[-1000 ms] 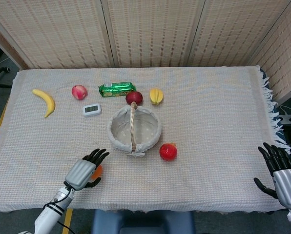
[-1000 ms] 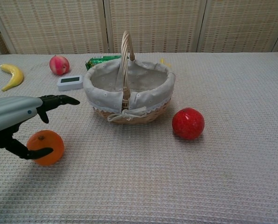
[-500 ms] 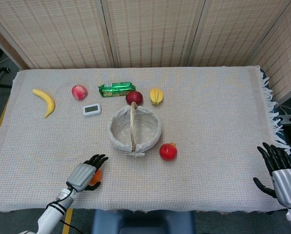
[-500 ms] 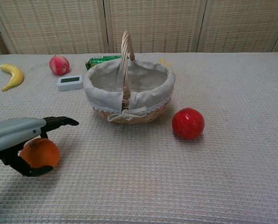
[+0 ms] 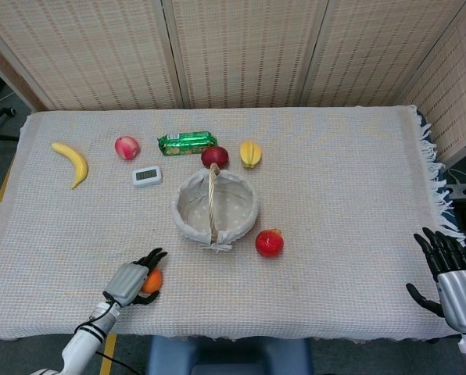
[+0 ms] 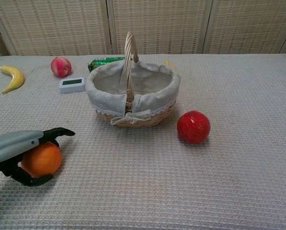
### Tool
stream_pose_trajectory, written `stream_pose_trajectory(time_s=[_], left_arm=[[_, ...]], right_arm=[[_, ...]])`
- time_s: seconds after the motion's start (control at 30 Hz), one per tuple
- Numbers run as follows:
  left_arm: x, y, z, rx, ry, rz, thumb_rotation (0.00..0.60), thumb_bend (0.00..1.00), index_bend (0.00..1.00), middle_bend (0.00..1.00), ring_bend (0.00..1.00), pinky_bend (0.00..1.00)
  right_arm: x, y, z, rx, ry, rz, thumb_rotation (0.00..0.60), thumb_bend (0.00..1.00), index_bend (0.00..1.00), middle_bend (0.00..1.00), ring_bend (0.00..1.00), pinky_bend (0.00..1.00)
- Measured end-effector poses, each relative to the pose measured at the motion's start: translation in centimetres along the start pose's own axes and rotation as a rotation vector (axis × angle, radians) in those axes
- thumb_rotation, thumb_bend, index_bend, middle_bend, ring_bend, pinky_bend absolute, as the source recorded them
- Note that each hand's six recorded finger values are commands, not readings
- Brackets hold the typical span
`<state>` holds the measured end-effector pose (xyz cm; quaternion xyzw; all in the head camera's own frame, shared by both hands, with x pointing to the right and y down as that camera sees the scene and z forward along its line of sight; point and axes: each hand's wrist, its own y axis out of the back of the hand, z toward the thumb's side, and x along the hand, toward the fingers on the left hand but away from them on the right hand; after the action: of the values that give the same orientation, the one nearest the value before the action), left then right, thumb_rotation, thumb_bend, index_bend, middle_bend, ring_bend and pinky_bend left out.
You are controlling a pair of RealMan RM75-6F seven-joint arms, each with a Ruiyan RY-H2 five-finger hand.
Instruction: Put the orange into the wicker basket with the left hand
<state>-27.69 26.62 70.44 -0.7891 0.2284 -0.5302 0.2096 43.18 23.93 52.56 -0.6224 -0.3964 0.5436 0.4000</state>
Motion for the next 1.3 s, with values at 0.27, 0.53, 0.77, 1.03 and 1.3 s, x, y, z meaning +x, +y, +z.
stream_pose_trajectory(time_s=[0.27, 0.53, 0.77, 1.03, 1.3], left_arm=[[0.1, 0.9, 0.2, 0.006, 0.011, 0.111, 0.6, 0.66, 0.5, 0.31, 0.63, 0.81], [-0.5, 3.3, 1.1, 0.033, 0.007, 0.207, 0.6, 0.68, 0.6, 0.44, 0.68, 0.85], [-1.4, 10.1, 2.8, 0.075, -0.063, 0.415, 0.6, 0.68, 0.6, 0.45, 0.69, 0.85], [0.8, 15.7, 5.1, 0.103, -0.158, 0.52, 0.6, 0.68, 0.6, 0.45, 0.69, 0.85], [3.9, 17.0, 9.4, 0.096, -0.252, 0.541, 0.6, 0.68, 0.59, 0.44, 0.68, 0.85]], right_arm=[[0.0, 0.0, 0.0, -0.002, 0.0, 0.0, 0.6, 0.11, 0.02, 0.0, 0.0, 0.09], [0.0, 0.0, 0.0, -0.003, 0.003, 0.003, 0.6, 0.11, 0.03, 0.0, 0.0, 0.09], [0.1, 0.0, 0.1, -0.005, 0.009, 0.005, 0.6, 0.11, 0.04, 0.0, 0.0, 0.09], [0.0, 0.0, 0.1, -0.006, 0.008, 0.004, 0.6, 0.11, 0.04, 0.0, 0.0, 0.09], [0.0, 0.0, 0.0, -0.008, 0.007, 0.005, 0.6, 0.11, 0.04, 0.0, 0.0, 0.09]])
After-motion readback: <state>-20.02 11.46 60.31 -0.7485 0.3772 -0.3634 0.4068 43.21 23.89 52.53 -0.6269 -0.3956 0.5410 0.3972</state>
